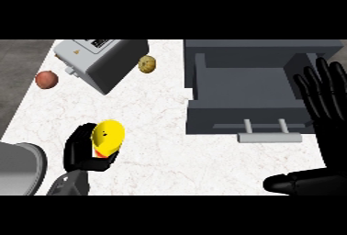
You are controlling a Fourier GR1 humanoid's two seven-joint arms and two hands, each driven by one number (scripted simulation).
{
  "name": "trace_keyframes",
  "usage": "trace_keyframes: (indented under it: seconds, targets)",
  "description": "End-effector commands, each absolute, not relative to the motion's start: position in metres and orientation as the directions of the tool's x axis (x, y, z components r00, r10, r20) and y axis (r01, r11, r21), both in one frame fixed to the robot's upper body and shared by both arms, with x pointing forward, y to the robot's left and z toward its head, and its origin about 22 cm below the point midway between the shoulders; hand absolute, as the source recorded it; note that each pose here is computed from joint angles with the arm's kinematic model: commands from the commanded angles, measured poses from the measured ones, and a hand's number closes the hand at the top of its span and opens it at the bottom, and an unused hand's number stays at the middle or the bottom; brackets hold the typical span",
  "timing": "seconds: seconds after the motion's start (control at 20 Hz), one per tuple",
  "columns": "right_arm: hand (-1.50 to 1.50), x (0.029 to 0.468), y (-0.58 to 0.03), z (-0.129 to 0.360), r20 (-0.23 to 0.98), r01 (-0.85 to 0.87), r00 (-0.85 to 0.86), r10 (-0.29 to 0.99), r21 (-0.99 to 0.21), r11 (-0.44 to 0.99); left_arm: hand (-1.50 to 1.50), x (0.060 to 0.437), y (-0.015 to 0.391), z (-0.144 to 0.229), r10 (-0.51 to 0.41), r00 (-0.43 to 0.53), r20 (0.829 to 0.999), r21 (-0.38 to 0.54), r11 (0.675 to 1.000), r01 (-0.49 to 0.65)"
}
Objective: Pick up the cup, place it into the drawer and close the drawer
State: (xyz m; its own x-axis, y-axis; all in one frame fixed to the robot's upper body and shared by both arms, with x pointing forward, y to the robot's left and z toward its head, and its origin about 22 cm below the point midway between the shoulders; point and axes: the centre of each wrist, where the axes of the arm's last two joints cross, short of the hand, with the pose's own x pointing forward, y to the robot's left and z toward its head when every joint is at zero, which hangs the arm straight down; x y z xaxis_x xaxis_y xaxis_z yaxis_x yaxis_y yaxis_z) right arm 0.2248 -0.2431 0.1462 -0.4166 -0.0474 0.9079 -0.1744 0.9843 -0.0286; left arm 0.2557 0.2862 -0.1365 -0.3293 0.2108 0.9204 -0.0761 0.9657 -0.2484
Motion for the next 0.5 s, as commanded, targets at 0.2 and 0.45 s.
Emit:
trace_keyframes:
  seconds: [0.2,0.45]
  targets:
    - [-1.50,0.221,-0.234,0.140,0.911,-0.188,-0.408,-0.058,-0.022,0.982,1.50,0.288,0.278,-0.104,0.279,-0.465,0.841,-0.291,0.956,0.047]
    - [-1.50,0.218,-0.234,0.157,0.915,-0.156,-0.401,-0.047,-0.018,0.988,1.50,0.289,0.253,-0.062,0.275,-0.455,0.847,-0.229,0.961,0.156]
